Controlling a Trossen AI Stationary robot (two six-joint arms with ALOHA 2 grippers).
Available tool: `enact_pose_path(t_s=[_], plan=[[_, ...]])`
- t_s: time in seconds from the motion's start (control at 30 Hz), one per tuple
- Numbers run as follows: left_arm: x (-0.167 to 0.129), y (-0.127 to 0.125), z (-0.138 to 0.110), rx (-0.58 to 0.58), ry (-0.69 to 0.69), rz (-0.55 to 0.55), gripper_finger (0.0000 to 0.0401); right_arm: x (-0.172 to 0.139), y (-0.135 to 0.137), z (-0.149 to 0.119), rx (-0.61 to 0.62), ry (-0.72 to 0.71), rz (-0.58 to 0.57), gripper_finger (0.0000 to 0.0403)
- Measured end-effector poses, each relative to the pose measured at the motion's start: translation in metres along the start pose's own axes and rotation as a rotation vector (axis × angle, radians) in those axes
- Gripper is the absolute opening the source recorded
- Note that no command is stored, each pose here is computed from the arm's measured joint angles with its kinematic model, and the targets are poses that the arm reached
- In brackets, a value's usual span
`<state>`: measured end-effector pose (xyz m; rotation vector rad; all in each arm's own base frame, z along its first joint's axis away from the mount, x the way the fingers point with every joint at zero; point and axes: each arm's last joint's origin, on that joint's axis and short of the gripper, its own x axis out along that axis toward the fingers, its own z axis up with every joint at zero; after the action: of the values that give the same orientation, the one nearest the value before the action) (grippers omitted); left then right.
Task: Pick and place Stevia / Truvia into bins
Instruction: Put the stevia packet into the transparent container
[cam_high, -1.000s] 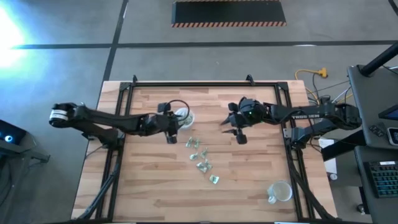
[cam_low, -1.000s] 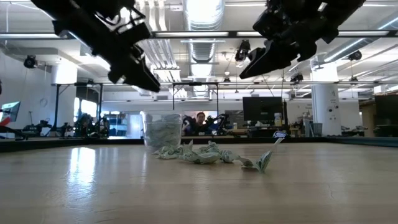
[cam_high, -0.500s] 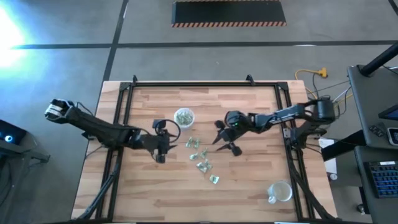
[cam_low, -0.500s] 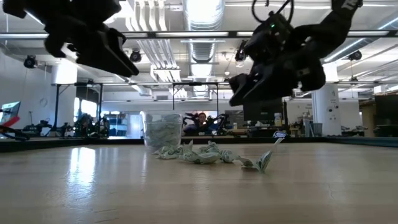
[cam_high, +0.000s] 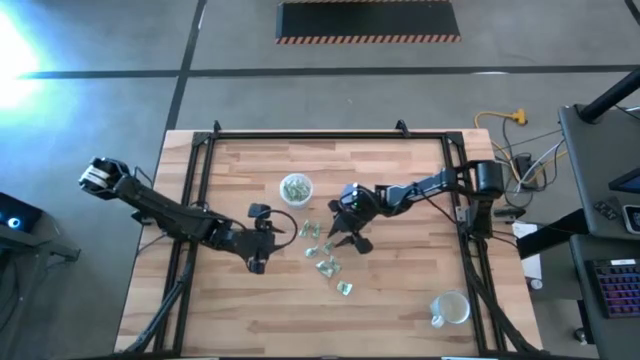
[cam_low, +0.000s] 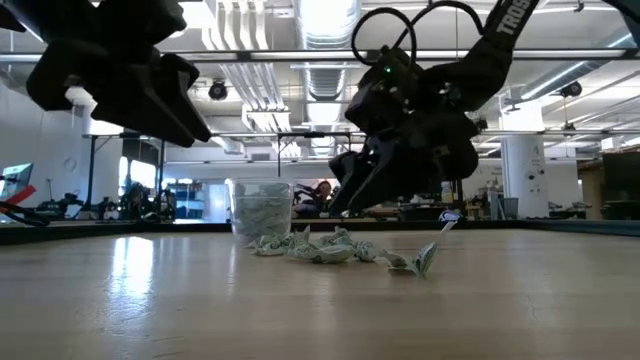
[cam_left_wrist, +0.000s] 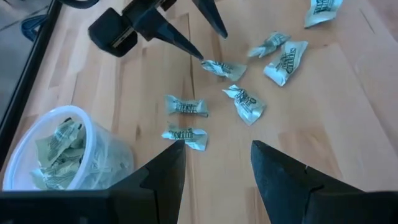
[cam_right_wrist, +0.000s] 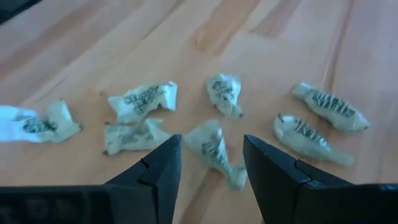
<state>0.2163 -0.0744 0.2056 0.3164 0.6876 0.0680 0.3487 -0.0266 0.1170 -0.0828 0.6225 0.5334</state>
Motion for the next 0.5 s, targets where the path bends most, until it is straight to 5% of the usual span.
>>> enact_pose_path(t_s=[0.5], plan=[[0.0, 0.0, 0.0, 0.0, 0.002, 0.001, 0.0167, 0.006, -0.002, -0.01, -0.008, 0.048, -0.055, 0.0162]])
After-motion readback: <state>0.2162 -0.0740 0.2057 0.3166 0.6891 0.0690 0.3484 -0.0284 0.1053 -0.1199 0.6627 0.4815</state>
